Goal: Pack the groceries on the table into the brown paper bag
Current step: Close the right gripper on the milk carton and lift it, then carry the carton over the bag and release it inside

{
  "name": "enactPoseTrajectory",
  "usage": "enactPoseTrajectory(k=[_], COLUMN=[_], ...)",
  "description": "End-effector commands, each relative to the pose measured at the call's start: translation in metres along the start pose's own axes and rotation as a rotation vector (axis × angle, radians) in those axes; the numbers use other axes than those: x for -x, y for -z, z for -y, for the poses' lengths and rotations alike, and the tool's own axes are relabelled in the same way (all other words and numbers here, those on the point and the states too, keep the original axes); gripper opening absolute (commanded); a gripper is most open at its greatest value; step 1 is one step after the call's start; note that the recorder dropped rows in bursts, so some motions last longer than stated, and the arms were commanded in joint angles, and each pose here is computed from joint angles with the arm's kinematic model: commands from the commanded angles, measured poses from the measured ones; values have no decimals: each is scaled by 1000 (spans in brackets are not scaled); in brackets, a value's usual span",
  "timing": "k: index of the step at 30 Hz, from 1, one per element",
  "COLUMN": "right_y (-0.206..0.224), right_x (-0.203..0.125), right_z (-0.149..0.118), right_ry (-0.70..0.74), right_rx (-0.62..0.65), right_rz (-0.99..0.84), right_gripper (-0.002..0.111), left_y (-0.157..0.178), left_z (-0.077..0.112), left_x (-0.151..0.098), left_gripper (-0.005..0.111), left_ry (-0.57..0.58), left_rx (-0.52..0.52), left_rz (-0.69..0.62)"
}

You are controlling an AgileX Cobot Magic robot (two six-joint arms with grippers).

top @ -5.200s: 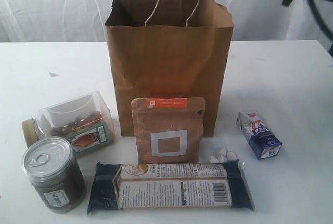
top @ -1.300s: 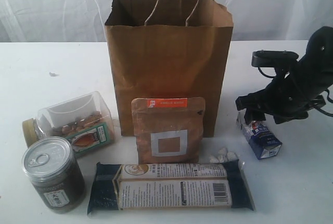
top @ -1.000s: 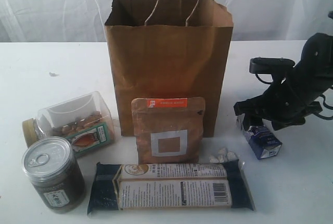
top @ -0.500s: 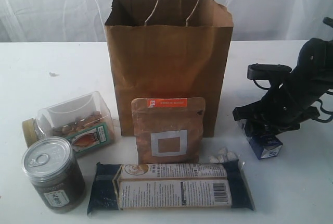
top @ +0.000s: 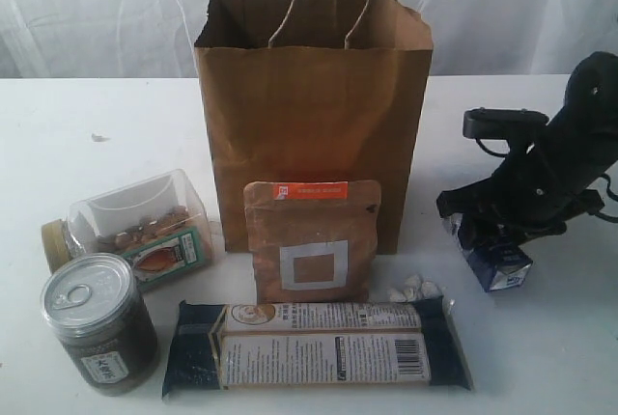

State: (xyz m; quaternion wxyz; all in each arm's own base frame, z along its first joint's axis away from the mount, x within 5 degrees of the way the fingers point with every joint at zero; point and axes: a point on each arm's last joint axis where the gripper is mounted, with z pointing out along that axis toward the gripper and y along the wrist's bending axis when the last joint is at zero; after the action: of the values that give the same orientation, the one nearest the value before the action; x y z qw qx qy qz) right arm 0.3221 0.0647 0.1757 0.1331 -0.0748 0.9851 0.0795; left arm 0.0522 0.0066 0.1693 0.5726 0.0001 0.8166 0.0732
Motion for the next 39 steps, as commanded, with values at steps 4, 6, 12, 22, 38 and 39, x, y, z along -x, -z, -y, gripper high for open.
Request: enactPoseTrajectory(k=[4, 6, 12, 22, 38, 39], right_y=[55, 63, 90, 158, 280, 273], right_x=[-6, -14, -38, -59, 1, 9], right_z=[-8, -9, -13, -21, -77, -78], right_ry=[39, 41, 33, 69, 182, 192], right_rx=[11, 14, 32, 33, 554, 569], right_rz=[70, 68, 139, 402, 916, 924], right_gripper=[18, 18, 18, 18, 9, 9], left_y=[0, 0, 0, 0, 0, 0], left_z=[0, 0, 0, 0, 0, 0], left_x=[-1, -1, -1, -1, -1, -1], left_gripper=[0, 0, 0, 0, 0, 0], left_ry=[0, 0, 0, 0, 0, 0], left_rx=[-3, -3, -3, -3, -3, -3], left_rz=[2, 2, 2, 2, 2, 2])
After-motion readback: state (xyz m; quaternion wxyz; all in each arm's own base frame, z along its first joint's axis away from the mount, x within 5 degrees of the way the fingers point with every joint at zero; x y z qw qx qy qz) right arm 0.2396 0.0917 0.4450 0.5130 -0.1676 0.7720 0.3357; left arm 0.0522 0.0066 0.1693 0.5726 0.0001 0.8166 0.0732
